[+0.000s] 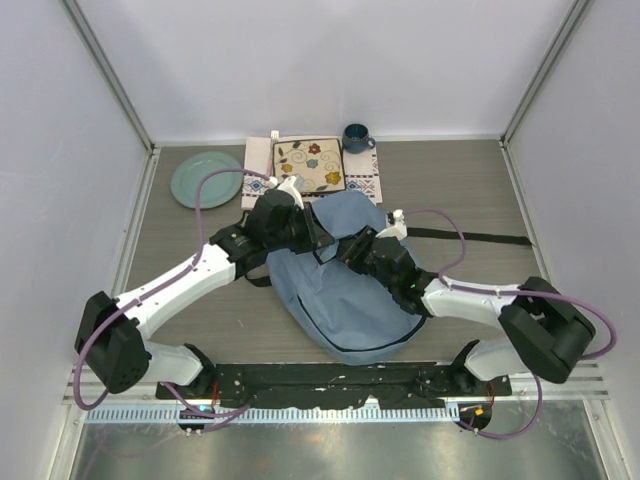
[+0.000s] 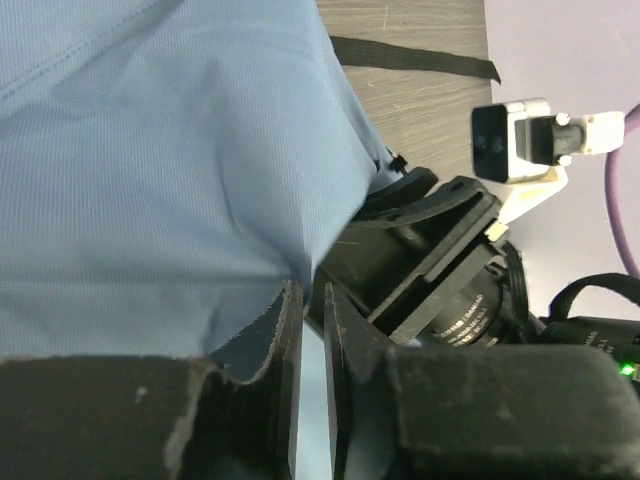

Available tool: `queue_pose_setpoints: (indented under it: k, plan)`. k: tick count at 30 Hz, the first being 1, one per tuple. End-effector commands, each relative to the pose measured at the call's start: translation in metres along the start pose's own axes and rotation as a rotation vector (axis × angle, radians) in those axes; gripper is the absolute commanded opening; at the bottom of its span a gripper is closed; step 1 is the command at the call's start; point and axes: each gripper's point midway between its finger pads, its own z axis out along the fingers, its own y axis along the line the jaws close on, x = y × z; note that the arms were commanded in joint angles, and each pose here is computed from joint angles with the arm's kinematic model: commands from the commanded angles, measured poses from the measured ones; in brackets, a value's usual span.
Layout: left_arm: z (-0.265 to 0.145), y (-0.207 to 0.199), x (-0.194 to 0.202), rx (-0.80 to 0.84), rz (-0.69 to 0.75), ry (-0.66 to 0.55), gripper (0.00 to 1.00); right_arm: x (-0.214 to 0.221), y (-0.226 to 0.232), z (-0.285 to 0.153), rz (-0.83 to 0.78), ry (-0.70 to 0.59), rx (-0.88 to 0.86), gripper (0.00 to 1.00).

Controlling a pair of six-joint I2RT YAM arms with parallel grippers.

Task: Pack the student bag
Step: Place the personal item in the student bag.

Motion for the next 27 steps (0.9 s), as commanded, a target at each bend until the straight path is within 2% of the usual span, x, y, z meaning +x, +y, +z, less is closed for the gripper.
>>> queue_pose_setpoints:
  k: [1, 2, 3, 4, 6, 8, 11, 15, 24, 27]
  plan:
    - [-0.015, -0.002, -0.002, 0.000, 0.036, -0.012, 0.25, -0.025, -0.002, -0.031, -0.068, -0.088, -0.001, 0.45]
    - [-0.015, 0.002, 0.000, -0.016, 0.042, -0.004, 0.29, -0.030, -0.008, -0.035, -0.102, -0.105, 0.030, 0.46]
    - [-0.013, 0.006, 0.001, -0.027, 0.051, 0.001, 0.38, -0.025, -0.028, -0.043, -0.144, -0.072, 0.117, 0.46]
    - [-0.012, 0.007, 0.003, -0.031, 0.057, 0.015, 0.43, -0.034, -0.021, -0.053, -0.159, -0.086, 0.120, 0.47]
    - [-0.003, 0.016, 0.011, -0.063, 0.071, 0.061, 0.50, -0.043, -0.048, -0.070, -0.212, -0.110, 0.253, 0.48]
    - [0.002, 0.018, 0.020, -0.076, 0.073, 0.118, 0.52, -0.056, -0.060, -0.091, -0.247, -0.148, 0.311, 0.49]
    - [0.017, 0.028, 0.035, -0.093, 0.064, 0.188, 0.54, -0.064, -0.058, -0.109, -0.241, -0.176, 0.284, 0.49]
    - [0.025, 0.039, 0.044, -0.141, 0.069, 0.219, 0.56, -0.069, -0.054, -0.120, -0.261, -0.188, 0.266, 0.52]
    - [0.023, 0.054, 0.053, -0.193, 0.088, 0.263, 0.61, -0.075, -0.008, -0.090, -0.272, -0.128, 0.260, 0.54]
    - [0.018, 0.053, 0.052, -0.206, 0.099, 0.241, 0.62, -0.076, 0.006, -0.076, -0.294, -0.111, 0.247, 0.54]
